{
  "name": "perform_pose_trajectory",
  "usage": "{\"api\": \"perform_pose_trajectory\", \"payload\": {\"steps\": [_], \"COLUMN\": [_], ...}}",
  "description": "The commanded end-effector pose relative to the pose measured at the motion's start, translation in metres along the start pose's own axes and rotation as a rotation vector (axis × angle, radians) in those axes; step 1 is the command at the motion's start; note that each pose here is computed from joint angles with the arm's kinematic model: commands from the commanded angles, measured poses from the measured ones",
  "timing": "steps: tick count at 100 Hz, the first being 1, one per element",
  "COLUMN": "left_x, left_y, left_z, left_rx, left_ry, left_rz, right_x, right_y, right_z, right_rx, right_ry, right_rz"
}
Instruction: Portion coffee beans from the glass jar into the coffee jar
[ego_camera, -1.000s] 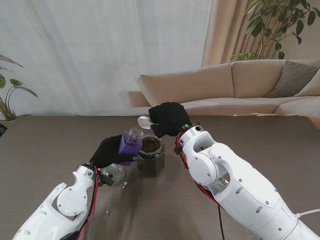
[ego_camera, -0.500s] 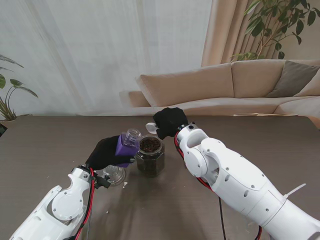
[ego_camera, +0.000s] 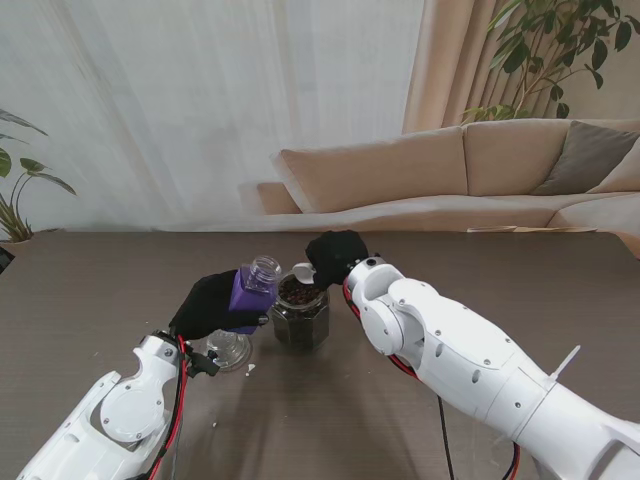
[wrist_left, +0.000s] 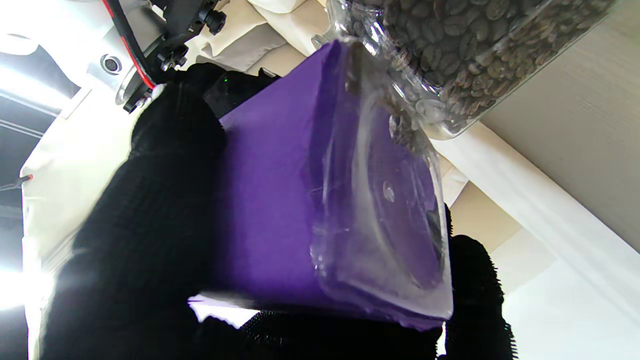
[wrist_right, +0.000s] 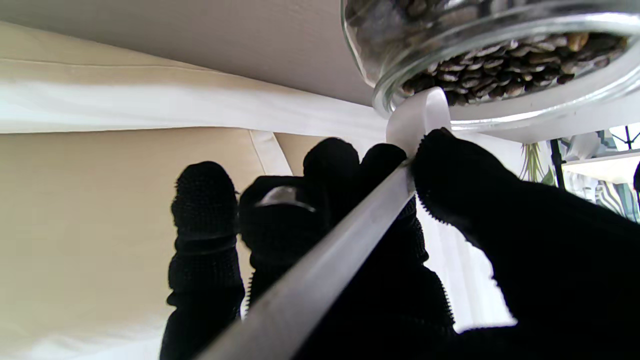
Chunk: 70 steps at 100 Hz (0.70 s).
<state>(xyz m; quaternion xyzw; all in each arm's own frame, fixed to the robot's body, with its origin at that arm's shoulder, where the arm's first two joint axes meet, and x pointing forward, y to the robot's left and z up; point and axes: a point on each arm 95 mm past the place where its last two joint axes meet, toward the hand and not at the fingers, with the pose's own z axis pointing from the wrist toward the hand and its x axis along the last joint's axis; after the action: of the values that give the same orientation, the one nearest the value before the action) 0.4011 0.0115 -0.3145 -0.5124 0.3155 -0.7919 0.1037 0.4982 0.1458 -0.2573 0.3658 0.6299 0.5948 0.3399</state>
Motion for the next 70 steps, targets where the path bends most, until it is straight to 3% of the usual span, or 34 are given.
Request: {"api": "perform_pose_trajectory", "payload": {"steps": [1, 40, 70], "left_x": [0.003, 0.005, 0.006], "left_y": [0.002, 0.003, 0.003], "left_z": [-0.001, -0.001, -0.001], "left_rx": [-0.014, -0.011, -0.011], "left_ry": [0.004, 0.0, 0.0], "left_rz": [-0.001, -0.005, -0.007], "right_x": [0.005, 0.017, 0.023], "right_y": [-0.006, -0.017, -0.016], "right_z": [0.002, -0.005, -0.006], "right_rx": [0.026, 0.05, 0.054], "right_ry": [0.011, 0.077, 0.057], "right_rz": [0.001, 0.038, 0.09]}}
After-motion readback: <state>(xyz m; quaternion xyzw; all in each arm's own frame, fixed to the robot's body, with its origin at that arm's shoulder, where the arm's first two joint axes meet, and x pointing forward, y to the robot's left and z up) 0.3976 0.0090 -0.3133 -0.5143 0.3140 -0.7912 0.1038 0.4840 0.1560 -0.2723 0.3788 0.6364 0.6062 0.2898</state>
